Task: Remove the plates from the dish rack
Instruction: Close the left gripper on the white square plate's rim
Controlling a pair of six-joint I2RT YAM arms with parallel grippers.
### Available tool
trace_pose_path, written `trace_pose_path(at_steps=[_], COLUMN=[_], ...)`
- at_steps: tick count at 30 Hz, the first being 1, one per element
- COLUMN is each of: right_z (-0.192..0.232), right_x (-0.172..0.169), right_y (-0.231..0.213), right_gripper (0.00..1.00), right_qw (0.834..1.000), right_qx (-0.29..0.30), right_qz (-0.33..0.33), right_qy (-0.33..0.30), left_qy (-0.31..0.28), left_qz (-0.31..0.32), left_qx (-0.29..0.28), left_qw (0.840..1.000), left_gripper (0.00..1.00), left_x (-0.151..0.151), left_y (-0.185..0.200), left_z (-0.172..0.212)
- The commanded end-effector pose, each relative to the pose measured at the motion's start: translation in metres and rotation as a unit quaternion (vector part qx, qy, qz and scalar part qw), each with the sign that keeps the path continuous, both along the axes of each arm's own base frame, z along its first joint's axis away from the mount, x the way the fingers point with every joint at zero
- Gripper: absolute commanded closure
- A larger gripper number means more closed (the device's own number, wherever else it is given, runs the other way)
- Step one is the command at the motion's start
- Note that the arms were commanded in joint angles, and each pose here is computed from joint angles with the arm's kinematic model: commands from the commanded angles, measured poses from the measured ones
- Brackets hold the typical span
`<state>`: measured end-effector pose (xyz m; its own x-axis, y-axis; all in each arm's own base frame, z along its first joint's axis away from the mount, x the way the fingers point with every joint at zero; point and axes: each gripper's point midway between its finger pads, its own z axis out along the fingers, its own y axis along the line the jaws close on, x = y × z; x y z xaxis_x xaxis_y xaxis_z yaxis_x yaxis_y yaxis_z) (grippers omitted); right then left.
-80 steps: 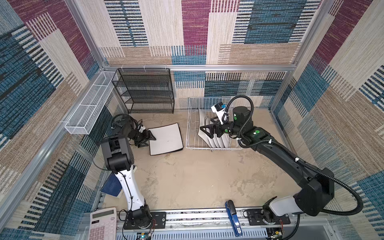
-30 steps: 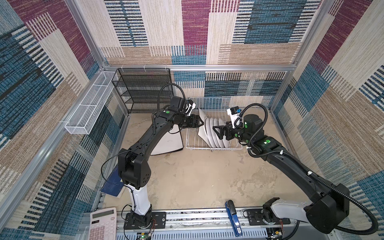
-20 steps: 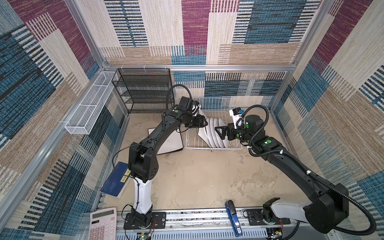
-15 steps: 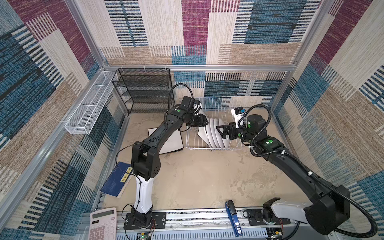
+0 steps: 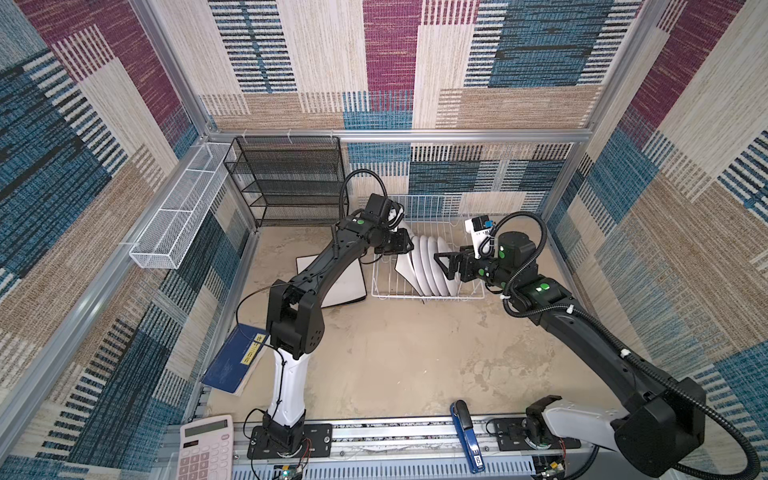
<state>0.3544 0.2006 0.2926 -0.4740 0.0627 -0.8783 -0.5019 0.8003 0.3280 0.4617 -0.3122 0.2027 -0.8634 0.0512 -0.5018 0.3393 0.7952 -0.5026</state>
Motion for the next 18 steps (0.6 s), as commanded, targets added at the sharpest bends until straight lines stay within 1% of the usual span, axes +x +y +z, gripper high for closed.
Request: trace_pose_path(at_steps=[1, 11, 15, 18], right_z=[0.0069, 0.0077, 0.0091, 0.0086], right_x=[0.0017, 0.0031, 0.0025, 0.0034], right_y=[-0.001, -0.0046, -0.0053, -0.0049], right_gripper=[0.01, 0.01, 0.01, 0.01], right_qw=[1.0, 1.0, 1.0, 1.0], right_qx=[0.005, 0.004, 0.004, 0.002], right_qz=[-0.005, -0.016, -0.016, -0.016], right_qy=[-0.016, -0.017, -0.021, -0.021], left_qy=[0.01, 0.021, 0.025, 0.033], left_qz=[0.021, 0.049, 0.055, 0.067], left_qx=[0.007, -0.025, -0.045, -0.069], left_qw=[1.0, 0.998, 0.997, 0.995], left_gripper=[0.75, 0.91, 1.0, 1.0], left_x=[0.0005, -0.0008, -0.001, -0.0012], left_y=[0.0059, 0.0043, 0.0, -0.0036], left_z=[-0.0057, -0.0069, -0.0036, -0.0017])
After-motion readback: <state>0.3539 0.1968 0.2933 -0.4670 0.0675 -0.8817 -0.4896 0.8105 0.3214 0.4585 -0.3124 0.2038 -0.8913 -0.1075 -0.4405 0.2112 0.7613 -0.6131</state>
